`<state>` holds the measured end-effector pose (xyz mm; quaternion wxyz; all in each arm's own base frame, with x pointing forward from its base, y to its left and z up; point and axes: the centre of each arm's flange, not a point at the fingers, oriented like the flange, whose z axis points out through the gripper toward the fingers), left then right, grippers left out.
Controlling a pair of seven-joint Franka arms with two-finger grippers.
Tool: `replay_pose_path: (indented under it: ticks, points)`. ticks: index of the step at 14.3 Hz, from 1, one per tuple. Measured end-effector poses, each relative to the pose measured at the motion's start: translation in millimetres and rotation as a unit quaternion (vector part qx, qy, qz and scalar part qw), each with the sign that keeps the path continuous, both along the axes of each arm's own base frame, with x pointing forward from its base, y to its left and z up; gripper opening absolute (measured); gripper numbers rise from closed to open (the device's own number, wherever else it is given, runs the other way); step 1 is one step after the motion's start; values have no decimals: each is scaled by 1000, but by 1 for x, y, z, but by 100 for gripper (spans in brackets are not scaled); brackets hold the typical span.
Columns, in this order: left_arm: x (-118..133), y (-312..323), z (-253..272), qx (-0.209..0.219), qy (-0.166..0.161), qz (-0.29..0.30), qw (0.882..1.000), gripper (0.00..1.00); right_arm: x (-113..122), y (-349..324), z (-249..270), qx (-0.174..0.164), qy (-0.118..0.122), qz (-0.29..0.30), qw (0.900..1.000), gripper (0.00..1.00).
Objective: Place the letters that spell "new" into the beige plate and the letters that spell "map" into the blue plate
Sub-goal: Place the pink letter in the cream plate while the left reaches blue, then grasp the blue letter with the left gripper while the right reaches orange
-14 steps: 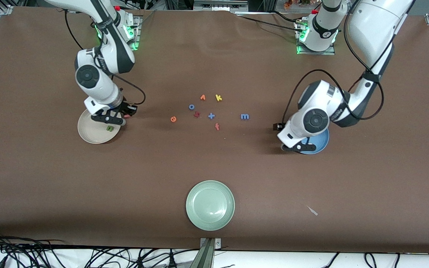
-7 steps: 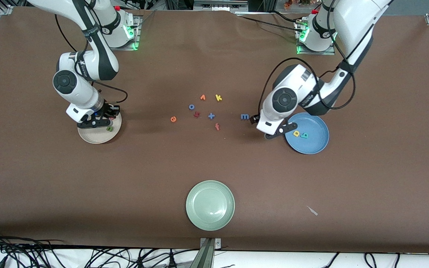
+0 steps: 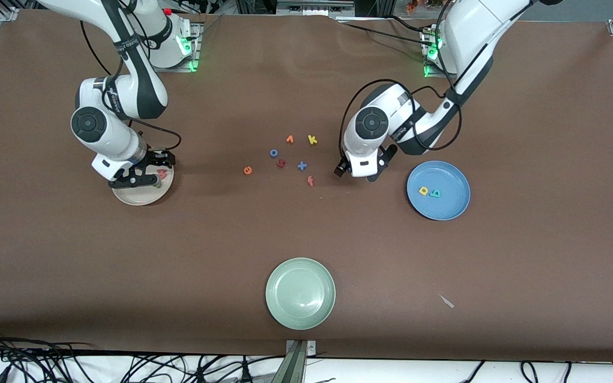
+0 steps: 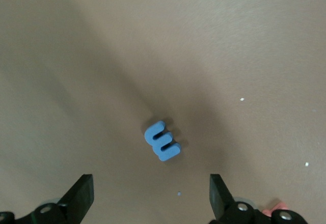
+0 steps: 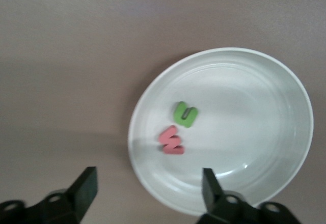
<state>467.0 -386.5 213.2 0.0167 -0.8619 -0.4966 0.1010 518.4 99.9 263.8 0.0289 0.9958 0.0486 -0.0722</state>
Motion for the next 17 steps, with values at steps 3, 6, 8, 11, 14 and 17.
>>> replay_pose_path:
  ticks: [3,6,8,11,14,17]
  points:
    - [-6,9,-13,5,-1,34,999,100,-1,61,14,1,-8,-28,1000,100]
    - [-4,13,-17,-4,-16,52,998,100,-15,108,0,5,-11,-29,1000,100]
    - [-5,19,-23,1,-20,57,998,98,-22,137,-15,12,-23,-39,999,100]
    - [-8,21,-30,10,-32,66,997,93,-37,177,-42,22,-38,-48,998,100]
    - [-9,20,-36,11,-39,73,997,88,-50,200,-65,24,-42,-49,998,100]
    - [-9,20,-42,2,-43,78,996,81,-52,214,-72,31,-52,-42,997,100]
